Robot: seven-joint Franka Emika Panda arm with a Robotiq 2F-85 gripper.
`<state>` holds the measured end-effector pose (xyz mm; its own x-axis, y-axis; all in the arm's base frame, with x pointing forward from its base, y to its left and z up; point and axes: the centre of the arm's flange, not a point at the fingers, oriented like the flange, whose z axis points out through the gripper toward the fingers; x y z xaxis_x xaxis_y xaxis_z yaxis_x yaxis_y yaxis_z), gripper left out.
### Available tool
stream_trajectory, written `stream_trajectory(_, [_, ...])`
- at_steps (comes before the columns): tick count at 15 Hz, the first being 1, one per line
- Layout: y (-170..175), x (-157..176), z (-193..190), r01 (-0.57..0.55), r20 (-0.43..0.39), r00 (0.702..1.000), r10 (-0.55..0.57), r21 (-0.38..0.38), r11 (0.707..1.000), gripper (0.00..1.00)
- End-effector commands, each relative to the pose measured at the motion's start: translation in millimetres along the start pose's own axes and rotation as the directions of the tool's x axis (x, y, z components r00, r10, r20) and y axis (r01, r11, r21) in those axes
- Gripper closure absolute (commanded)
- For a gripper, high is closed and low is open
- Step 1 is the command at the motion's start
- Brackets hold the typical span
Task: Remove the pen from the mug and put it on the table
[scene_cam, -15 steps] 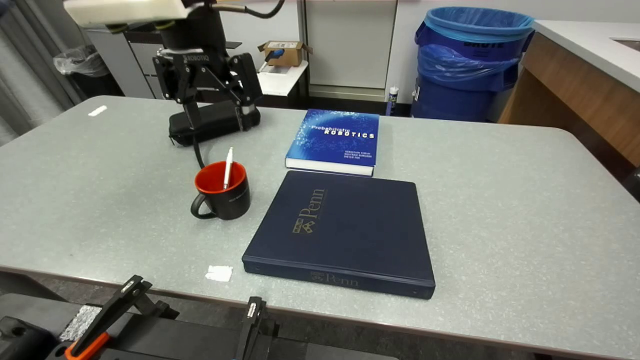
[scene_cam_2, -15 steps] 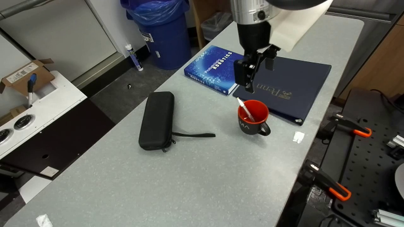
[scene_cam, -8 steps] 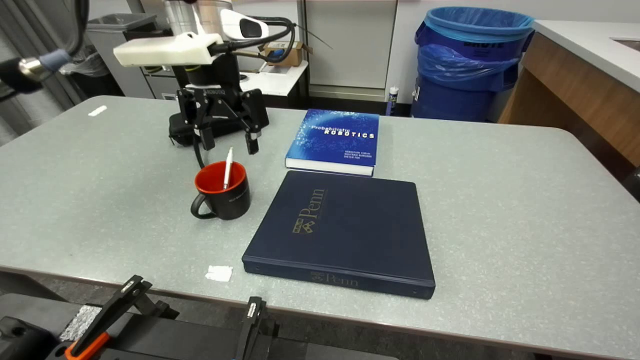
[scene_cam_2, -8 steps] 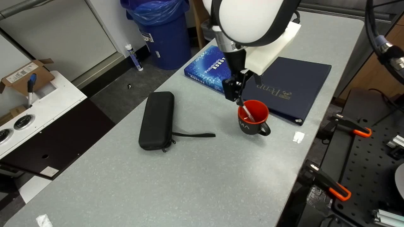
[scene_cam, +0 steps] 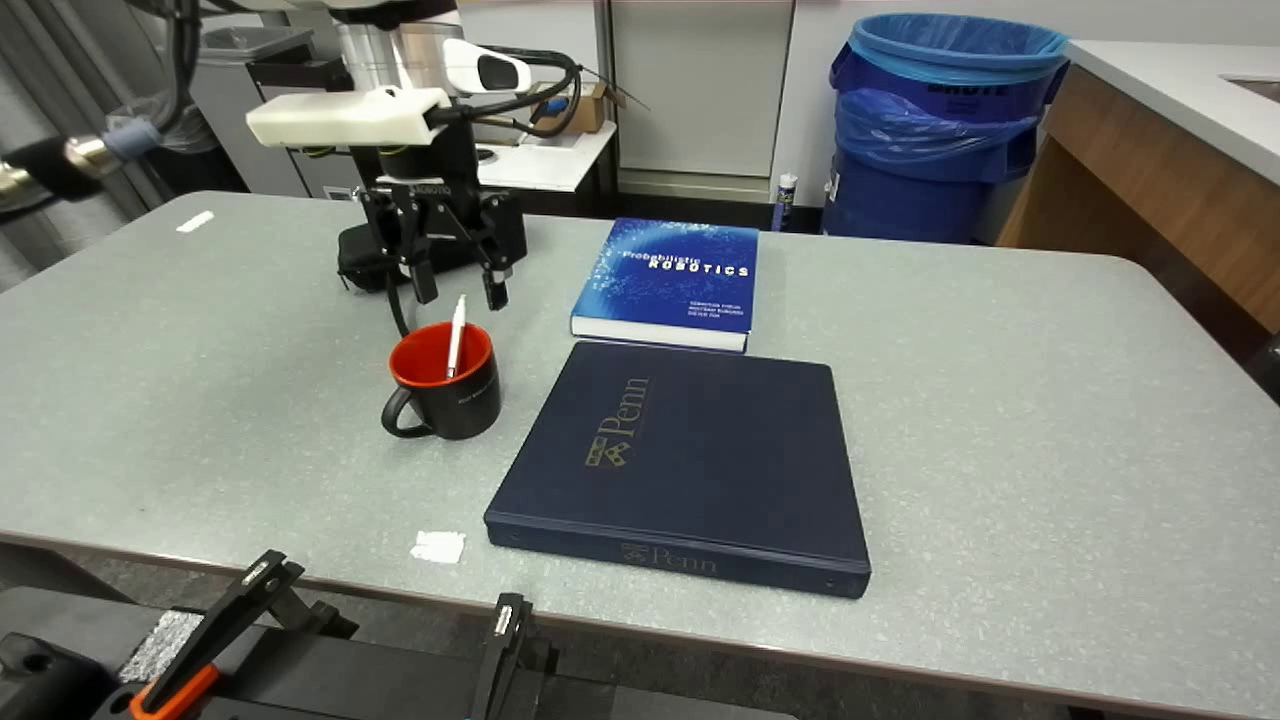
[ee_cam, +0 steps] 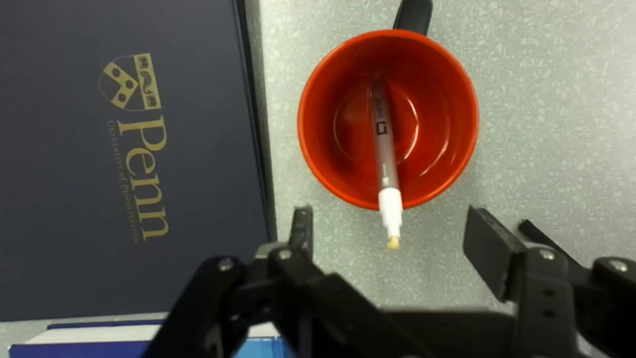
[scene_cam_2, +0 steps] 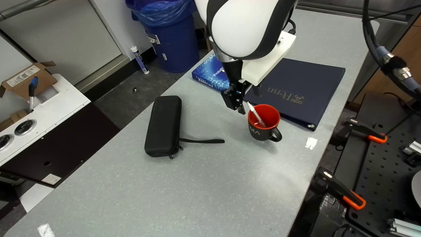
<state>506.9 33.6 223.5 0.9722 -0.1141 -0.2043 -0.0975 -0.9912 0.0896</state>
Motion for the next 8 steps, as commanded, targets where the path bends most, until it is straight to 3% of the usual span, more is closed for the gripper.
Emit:
stream_trajectory(1, [-7.1,6.7,-2.6,0.008,-0.002,1.000,-0.008,0.015,1.000,0.51])
stream_trajectory(7, [-5.4,10.4,-7.3,0.003,-0.004,1.000,-0.003,0.023,1.000,0.96])
stream_trajectory(8, [-4.6,10.6,-8.5,-0.001,0.001,1.000,0.001,0.023,1.000,1.00])
